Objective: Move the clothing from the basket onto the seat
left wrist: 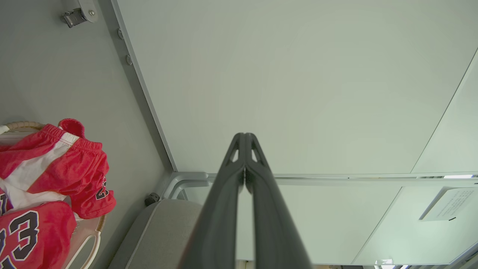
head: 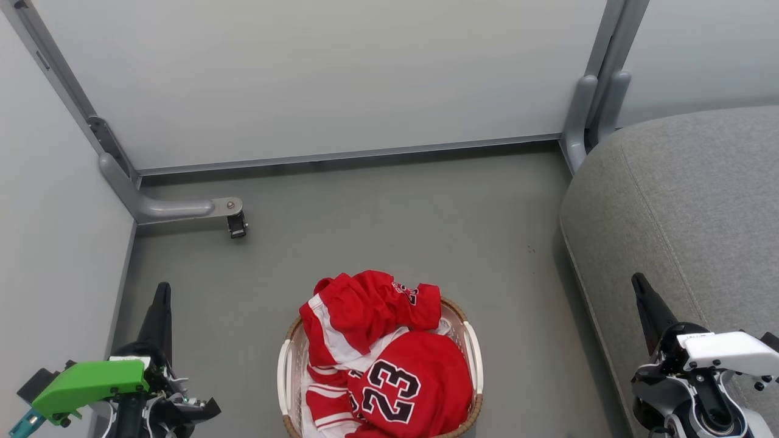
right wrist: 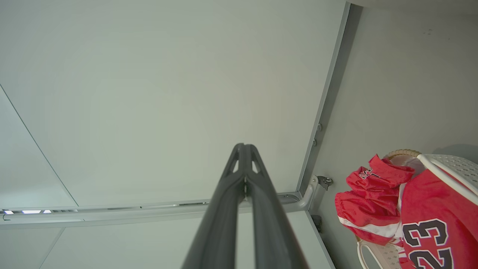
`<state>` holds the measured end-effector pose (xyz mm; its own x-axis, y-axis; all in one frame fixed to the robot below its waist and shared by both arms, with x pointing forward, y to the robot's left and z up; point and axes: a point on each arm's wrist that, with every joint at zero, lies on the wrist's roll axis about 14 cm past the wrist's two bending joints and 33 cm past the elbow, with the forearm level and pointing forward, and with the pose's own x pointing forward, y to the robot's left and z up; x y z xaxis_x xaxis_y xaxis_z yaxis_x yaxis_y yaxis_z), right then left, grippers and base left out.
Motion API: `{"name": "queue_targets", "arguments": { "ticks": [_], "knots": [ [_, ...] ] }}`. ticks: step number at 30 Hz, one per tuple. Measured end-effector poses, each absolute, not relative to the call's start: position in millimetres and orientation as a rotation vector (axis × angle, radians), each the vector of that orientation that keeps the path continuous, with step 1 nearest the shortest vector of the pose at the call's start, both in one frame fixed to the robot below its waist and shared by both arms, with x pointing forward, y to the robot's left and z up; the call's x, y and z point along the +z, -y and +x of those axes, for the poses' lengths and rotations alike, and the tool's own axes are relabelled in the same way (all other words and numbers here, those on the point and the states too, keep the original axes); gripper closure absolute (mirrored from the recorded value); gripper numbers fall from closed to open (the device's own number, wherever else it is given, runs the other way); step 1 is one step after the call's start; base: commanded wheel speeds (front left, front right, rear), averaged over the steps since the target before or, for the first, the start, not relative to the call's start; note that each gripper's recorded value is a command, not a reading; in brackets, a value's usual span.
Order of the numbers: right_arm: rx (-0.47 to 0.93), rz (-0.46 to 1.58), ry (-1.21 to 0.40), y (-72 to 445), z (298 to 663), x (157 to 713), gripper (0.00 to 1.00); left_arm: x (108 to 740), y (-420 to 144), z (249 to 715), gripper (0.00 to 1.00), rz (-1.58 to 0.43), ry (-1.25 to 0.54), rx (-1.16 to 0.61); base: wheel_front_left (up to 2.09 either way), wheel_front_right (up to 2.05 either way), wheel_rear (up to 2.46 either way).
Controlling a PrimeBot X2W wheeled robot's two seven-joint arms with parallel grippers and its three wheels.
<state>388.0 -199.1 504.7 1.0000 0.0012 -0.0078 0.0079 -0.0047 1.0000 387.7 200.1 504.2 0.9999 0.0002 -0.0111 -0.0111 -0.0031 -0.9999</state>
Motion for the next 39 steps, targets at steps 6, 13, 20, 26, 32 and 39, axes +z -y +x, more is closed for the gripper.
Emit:
{"name": "queue_targets", "arguments": {
  "ticks": [6,13,20,26,32,39],
  "knots": [
    [-0.005,1.575,-0.007,199.1,388.0,504.8,1.00,504.3,-200.1,387.7,1.00,-1.574,-0.009,0.009,0.00,0.00,0.00],
    [-0.005,1.575,-0.007,199.1,388.0,504.7,1.00,504.2,-200.1,387.7,1.00,-1.574,-0.009,0.009,0.00,0.00,0.00],
    [-0.005,1.575,-0.007,199.1,388.0,504.7,1.00,504.2,-200.1,387.7,1.00,-1.574,-0.009,0.009,0.00,0.00,0.00],
    [-0.005,1.575,-0.007,199.1,388.0,504.7,1.00,504.2,-200.1,387.7,1.00,-1.574,-0.009,0.009,0.00,0.00,0.00],
    [-0.005,1.575,-0.007,199.1,388.0,504.7,1.00,504.2,-200.1,387.7,1.00,-1.574,-0.009,0.009,0.00,0.00,0.00],
    [-0.072,1.591,-0.074,195.1,375.3,476.1,0.00,473.9,-196.6,374.4,0.00,-1.585,-0.083,0.081,0.00,0.00,0.00]
  ]
}}
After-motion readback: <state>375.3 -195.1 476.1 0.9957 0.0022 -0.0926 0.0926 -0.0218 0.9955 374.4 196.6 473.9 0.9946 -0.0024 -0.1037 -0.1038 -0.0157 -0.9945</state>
